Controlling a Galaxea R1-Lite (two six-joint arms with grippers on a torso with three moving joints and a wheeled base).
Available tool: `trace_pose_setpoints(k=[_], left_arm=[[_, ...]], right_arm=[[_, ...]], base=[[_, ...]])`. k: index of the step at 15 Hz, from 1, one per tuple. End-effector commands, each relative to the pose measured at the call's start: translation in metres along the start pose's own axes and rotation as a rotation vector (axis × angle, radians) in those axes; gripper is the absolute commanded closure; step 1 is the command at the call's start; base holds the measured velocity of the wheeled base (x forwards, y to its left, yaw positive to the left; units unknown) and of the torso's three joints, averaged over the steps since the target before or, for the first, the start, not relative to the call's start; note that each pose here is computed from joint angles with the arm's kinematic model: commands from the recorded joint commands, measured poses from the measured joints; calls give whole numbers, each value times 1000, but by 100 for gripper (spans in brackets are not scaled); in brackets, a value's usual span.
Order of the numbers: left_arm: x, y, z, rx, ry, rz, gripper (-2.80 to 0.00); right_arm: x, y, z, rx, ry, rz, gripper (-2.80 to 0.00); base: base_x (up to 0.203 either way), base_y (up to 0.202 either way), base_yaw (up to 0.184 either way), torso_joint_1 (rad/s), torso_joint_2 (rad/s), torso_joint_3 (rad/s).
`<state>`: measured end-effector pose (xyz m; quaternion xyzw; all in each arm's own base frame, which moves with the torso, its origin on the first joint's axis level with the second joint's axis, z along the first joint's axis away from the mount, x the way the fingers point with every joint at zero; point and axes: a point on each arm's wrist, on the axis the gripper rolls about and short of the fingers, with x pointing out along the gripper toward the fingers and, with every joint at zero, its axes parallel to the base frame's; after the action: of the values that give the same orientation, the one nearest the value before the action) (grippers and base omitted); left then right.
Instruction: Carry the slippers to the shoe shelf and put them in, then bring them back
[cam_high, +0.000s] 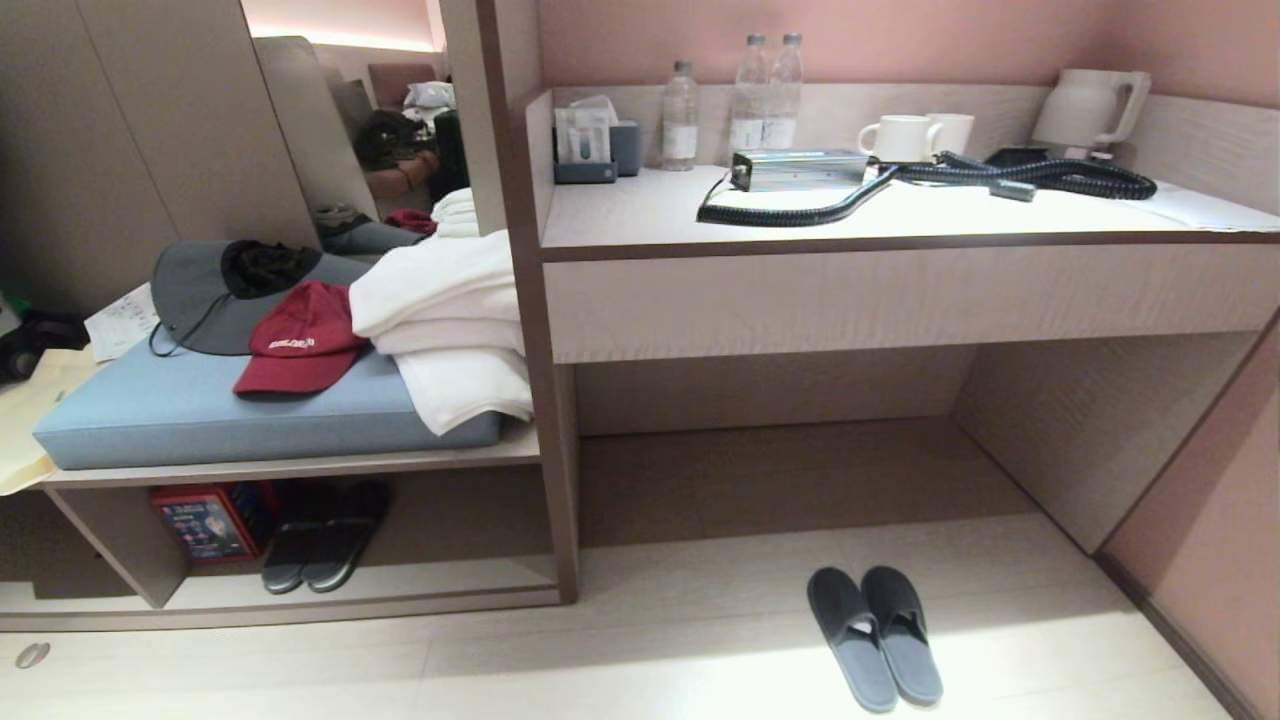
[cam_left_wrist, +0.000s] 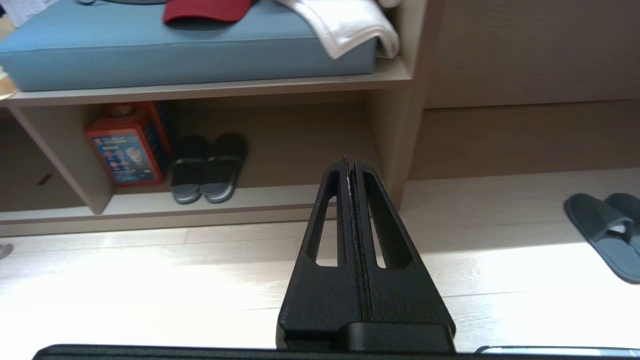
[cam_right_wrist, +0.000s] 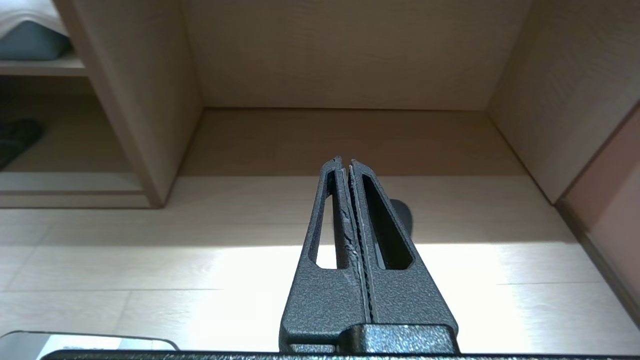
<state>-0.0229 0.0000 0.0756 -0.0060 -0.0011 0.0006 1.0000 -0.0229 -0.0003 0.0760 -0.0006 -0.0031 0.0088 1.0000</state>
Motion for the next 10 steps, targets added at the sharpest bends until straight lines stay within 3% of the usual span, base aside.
trace_pose_setpoints(k=[1,6,10], left_arm=[[0,0,0,0,2,0,0],[0,0,0,1,-1,2,0],[0,0,0,6,1,0,0]], right_arm=[[0,0,0,0,3,1,0],[0,0,0,0,3,1,0],[0,0,0,0,3,1,0]], base=[[0,194,1,2,11,2],[0,191,-2,3,2,3],[0,48,0,0,2,1]])
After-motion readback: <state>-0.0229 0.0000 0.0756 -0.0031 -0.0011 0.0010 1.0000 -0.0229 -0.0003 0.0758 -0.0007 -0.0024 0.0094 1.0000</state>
